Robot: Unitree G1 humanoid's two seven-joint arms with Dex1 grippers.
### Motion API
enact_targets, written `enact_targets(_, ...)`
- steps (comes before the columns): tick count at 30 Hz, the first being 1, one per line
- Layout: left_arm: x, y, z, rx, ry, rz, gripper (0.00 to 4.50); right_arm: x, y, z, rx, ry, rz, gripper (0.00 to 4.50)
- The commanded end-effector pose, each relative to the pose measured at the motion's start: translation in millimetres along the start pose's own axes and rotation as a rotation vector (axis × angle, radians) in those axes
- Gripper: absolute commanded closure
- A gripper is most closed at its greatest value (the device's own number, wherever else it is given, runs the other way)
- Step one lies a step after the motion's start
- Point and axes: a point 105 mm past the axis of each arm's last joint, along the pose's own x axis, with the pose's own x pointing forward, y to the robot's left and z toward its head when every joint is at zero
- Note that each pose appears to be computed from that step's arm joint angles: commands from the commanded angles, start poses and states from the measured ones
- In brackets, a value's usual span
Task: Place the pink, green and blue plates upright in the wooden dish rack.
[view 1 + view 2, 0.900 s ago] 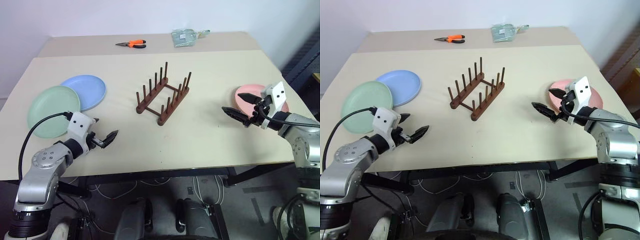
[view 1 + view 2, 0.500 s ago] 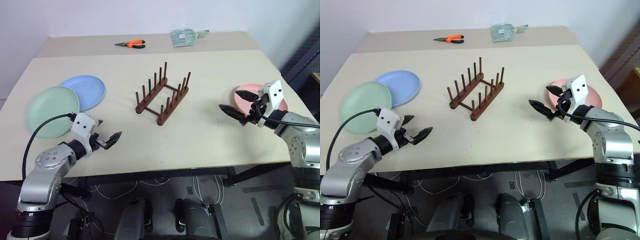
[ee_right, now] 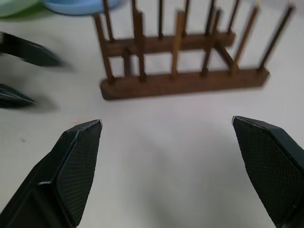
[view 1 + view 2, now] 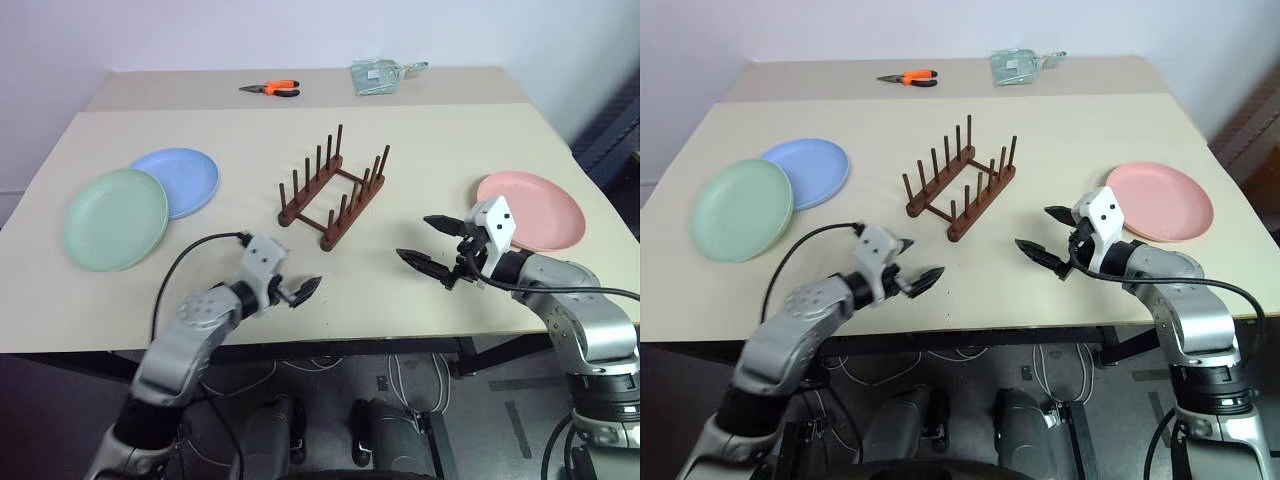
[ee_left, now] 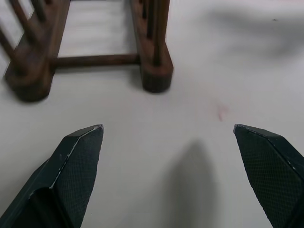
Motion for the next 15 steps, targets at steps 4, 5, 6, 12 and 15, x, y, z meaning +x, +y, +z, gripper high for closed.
enact_targets(4,46.7,-4.0,1.7,-0.016,0.026,0.078,0.24,1.5,7.2,4.5,-0.030,-0.020,-0.007,0.00)
enact_targets(5,52.5,-6.9,4.2,-0.021,0.018,0.069,0.50,2.2,6.2,3.9,-0.035,-0.017,-0.009,0.00)
enact_targets(6,56.3,-9.1,6.7,-0.036,0.007,0.060,0.79,2.8,5.3,4.0,-0.039,-0.017,-0.011,0.00)
enact_targets(12,63.4,-11.5,13.4,-0.038,-0.024,0.041,3.73,3.7,0.9,7.5,-0.062,-0.021,-0.020,0.00)
enact_targets(15,61.2,-17.5,17.1,0.082,-0.040,-0.064,3.72,-1.3,0.3,5.3,-0.092,0.013,-0.010,0.00)
